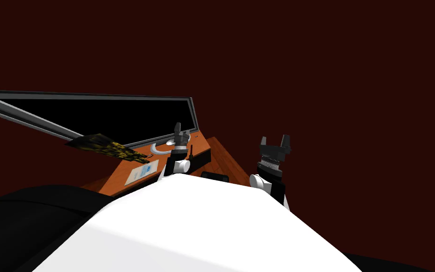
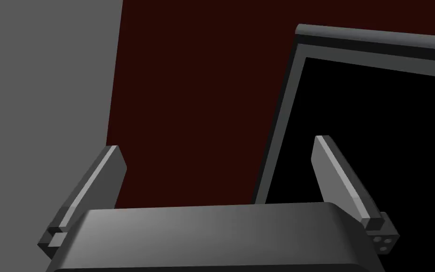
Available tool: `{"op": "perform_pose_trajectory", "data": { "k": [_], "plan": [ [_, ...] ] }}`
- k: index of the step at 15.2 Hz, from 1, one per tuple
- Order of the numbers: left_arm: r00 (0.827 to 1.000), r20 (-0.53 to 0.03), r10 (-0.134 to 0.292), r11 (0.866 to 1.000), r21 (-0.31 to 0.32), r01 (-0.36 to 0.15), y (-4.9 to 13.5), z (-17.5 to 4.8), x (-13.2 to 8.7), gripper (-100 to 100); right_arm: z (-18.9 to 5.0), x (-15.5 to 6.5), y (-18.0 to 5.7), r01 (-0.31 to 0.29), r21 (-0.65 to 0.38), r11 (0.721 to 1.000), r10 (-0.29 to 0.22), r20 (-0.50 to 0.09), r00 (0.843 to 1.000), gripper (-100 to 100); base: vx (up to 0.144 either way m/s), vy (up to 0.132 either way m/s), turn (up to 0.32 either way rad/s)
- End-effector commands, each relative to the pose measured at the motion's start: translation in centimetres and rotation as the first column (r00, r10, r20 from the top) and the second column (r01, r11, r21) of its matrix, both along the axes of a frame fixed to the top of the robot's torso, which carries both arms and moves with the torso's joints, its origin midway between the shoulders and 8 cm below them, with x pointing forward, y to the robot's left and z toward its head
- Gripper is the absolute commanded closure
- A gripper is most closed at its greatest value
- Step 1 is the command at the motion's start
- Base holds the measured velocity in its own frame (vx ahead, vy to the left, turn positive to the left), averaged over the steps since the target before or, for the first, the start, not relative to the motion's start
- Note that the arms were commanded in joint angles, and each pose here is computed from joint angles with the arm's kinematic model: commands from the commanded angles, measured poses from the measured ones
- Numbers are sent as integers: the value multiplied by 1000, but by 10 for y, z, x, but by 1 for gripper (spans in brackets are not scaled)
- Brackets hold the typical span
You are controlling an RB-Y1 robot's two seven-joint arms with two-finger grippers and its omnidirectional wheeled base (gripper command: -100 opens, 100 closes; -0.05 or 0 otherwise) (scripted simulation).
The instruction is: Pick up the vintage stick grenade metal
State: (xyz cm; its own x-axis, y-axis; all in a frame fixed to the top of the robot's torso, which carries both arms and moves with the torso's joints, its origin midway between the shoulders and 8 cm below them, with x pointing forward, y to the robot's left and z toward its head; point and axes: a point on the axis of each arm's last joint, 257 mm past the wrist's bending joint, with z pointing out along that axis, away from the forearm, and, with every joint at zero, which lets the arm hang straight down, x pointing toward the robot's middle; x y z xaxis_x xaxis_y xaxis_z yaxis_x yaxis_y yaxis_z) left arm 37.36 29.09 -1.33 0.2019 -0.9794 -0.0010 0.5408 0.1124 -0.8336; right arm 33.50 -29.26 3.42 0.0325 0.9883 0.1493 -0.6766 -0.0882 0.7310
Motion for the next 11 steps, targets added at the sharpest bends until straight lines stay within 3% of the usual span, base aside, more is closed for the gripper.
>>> {"op": "perform_pose_trajectory", "data": {
  "k": [1,7,11],
  "plan": [
    [1000,-23,-20,999,36,20,-3,-5,3,-100,0,0,0,0,0,1000,0,0,1000,0,2,5,-30],
    [993,-101,-55,993,101,65,-7,-26,13,-100,0,0,0,0,0,1000,0,0,1000,0,5,25,-65],
    [973,-219,-74,983,146,107,-5,-62,27,-100,0,0,0,0,0,1000,0,0,1000,0,7,42,-111]
  ]
}}
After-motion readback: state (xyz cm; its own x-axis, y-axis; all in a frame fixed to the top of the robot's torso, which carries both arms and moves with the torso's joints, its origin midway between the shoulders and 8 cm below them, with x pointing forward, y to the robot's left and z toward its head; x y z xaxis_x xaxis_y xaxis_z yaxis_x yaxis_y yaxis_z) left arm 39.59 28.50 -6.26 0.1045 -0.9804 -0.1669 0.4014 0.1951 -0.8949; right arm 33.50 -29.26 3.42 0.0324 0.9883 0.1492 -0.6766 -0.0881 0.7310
